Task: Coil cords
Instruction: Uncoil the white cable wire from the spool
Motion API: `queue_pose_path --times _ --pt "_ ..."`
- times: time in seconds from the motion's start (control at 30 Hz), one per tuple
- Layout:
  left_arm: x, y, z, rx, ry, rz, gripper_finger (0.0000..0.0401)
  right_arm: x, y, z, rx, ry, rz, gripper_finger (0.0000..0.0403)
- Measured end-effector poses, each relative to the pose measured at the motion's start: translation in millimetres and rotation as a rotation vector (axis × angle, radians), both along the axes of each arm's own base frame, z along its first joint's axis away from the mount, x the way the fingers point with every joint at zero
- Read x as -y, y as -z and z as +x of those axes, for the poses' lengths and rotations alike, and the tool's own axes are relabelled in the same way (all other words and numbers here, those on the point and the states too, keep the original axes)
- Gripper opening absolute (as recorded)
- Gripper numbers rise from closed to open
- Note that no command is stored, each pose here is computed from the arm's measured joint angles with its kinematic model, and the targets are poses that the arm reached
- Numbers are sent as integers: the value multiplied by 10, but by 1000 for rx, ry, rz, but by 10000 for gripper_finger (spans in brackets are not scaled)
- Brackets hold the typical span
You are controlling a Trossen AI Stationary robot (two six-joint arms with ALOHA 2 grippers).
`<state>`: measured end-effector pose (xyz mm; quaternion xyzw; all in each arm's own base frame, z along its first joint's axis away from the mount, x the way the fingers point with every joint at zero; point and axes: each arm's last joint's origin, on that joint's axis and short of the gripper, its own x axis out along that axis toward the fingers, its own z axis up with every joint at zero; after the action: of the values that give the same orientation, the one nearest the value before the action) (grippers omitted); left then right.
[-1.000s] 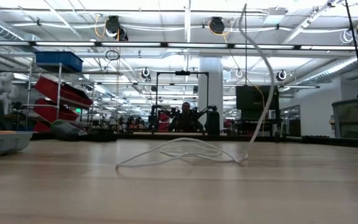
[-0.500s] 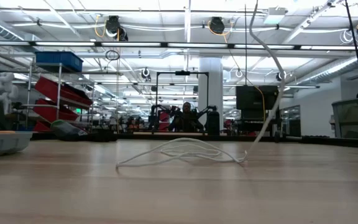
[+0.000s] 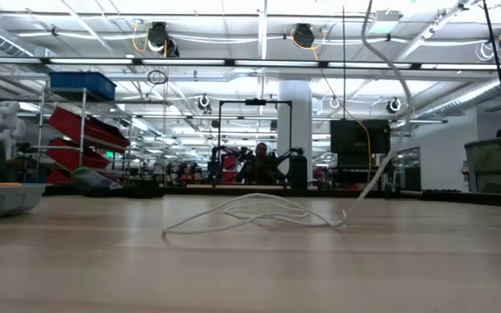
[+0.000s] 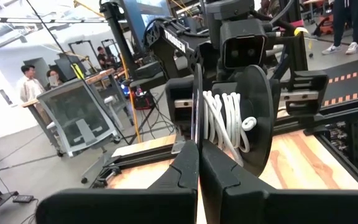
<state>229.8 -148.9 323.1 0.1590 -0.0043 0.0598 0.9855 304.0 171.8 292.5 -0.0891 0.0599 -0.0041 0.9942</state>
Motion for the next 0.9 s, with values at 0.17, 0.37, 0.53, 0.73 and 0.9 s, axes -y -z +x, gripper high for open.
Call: queue_pose_path --times 0.17,0.37,0.53,0.73,0.9 --pt "0 1 0 -1 0 1 0 -10 0 -6 -1 -7 -13 55" --pt "0 1 0 -1 0 0 0 -18 0 -10 0 -10 -14 100" --pt "0 2 0 -1 0 1 0 -17 0 -9 0 -10 -14 96" --pt "0 1 0 -1 0 0 0 -17 -1 -9 0 -9 -15 28" --pt "0 2 0 -2 0 1 0 -19 -11 -14 11 18 -17 7"
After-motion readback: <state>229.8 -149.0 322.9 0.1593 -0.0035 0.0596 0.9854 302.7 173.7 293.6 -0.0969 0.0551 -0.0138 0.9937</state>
